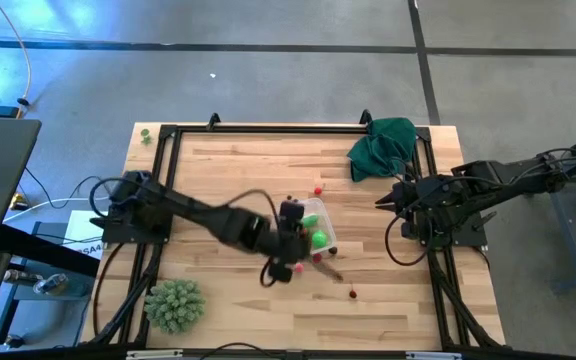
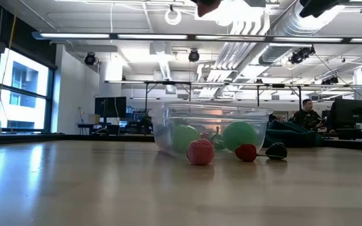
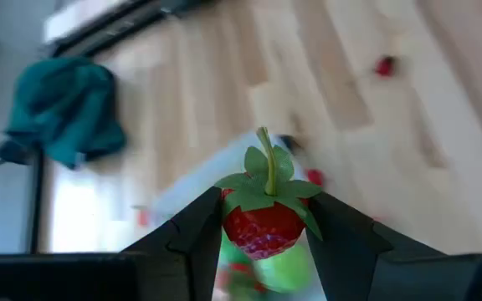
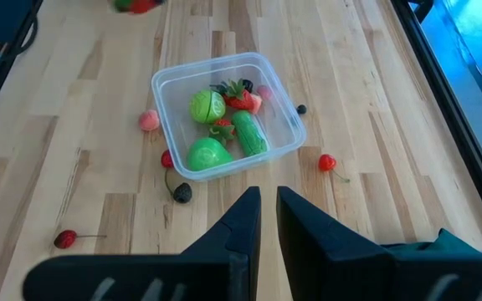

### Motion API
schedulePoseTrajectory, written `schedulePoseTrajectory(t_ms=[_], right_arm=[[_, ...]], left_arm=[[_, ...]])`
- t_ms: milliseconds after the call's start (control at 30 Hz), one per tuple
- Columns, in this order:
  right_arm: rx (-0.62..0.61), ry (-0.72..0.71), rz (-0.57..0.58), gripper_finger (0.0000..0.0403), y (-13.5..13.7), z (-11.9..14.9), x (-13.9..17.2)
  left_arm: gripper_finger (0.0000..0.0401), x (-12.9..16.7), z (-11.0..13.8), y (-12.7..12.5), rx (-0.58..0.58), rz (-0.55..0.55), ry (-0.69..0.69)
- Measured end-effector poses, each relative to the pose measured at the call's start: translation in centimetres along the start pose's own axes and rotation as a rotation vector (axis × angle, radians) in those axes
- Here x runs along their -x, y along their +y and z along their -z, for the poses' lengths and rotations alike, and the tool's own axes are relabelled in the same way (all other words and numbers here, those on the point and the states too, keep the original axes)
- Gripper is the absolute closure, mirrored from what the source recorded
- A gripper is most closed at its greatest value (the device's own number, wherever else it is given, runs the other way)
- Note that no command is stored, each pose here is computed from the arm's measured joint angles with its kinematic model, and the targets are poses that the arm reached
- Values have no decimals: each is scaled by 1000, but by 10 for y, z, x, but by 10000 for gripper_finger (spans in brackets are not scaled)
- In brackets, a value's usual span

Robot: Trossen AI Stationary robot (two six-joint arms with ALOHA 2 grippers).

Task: Pick and placing Produce into tupperware
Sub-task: Put the red strawberry into the transparent container

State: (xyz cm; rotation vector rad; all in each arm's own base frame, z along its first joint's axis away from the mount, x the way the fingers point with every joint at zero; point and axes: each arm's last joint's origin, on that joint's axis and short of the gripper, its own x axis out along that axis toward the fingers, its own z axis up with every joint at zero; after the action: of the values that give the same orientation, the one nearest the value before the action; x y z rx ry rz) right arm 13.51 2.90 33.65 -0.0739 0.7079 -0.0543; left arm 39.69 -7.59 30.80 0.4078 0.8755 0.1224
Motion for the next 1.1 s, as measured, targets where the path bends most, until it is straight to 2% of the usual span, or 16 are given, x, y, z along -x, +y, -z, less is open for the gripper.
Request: schedulePoseTrajectory(t_ms=[67, 200, 433, 567, 767, 867, 967, 1100], right_arm=[[1, 2, 0, 371, 0, 0, 0], [0, 0, 0, 371, 0, 0, 0], [0, 1, 0, 371, 0, 0, 0], [0, 1, 0, 371, 0, 0, 0], [1, 1, 0, 371, 0, 0, 0], [0, 1, 0, 371, 0, 0, 0], [0, 0, 0, 371, 0, 0, 0], [0, 1, 0, 371, 0, 0, 0]], left_arm=[[256, -3, 0, 17, 6, -6, 2], [259, -19, 9, 48, 60, 81, 37], [255, -75, 34, 68, 134, 234, 168], [256, -101, 43, 70, 184, 304, 189], [252, -113, 42, 68, 198, 280, 180], [250, -117, 49, 64, 208, 287, 233], [250, -121, 46, 66, 213, 271, 211], [250, -133, 53, 65, 222, 294, 238]])
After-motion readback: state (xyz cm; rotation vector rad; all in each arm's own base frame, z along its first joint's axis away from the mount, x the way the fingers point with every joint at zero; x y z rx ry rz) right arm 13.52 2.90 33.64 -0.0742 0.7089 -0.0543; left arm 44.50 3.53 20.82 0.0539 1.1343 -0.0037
